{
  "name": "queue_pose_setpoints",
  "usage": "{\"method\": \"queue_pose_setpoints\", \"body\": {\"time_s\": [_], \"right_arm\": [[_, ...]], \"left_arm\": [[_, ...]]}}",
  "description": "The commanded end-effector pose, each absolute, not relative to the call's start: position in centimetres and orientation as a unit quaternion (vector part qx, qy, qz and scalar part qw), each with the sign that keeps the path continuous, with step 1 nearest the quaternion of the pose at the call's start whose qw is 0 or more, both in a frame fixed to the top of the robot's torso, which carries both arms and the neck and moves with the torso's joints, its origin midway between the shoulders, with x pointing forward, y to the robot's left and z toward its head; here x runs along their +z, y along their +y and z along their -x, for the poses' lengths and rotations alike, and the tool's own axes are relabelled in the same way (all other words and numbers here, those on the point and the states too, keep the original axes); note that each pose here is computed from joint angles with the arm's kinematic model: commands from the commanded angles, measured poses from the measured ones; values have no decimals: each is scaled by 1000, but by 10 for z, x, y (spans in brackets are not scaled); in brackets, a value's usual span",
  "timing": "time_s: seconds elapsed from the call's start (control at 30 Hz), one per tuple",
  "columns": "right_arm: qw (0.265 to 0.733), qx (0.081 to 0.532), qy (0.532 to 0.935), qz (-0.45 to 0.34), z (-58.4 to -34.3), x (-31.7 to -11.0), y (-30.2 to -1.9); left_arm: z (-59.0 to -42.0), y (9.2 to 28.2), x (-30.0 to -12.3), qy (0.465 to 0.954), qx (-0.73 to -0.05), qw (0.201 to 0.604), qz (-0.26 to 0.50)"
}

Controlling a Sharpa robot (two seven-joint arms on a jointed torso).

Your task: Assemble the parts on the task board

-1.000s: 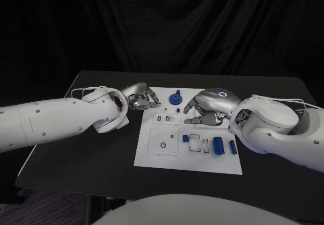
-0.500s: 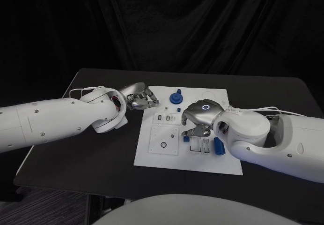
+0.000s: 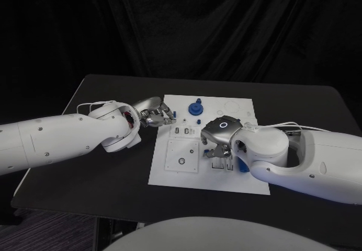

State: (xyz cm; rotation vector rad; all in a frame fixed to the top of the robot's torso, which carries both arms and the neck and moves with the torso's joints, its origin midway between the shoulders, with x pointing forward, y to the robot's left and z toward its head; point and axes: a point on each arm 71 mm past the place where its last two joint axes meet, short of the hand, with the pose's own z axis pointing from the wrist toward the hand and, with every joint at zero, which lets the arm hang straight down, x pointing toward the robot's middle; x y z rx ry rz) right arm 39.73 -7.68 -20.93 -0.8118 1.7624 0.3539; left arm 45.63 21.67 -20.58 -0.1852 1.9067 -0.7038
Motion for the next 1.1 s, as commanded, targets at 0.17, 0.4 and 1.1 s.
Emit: {"method": "queue_pose_setpoints", "body": {"time_s": [0.17, 0.4, 1.1], "right_arm": [[544, 129, 750, 354, -397, -215, -76], [538, 123, 754, 357, -397, -218, -76], [518, 114, 766, 364, -399, -233, -74]], "left_arm": [[-455, 214, -209, 803, -295, 512, 73], [-455, 213, -211, 806, -294, 508, 71], [-454, 210, -218, 813, -294, 498, 68]]}}
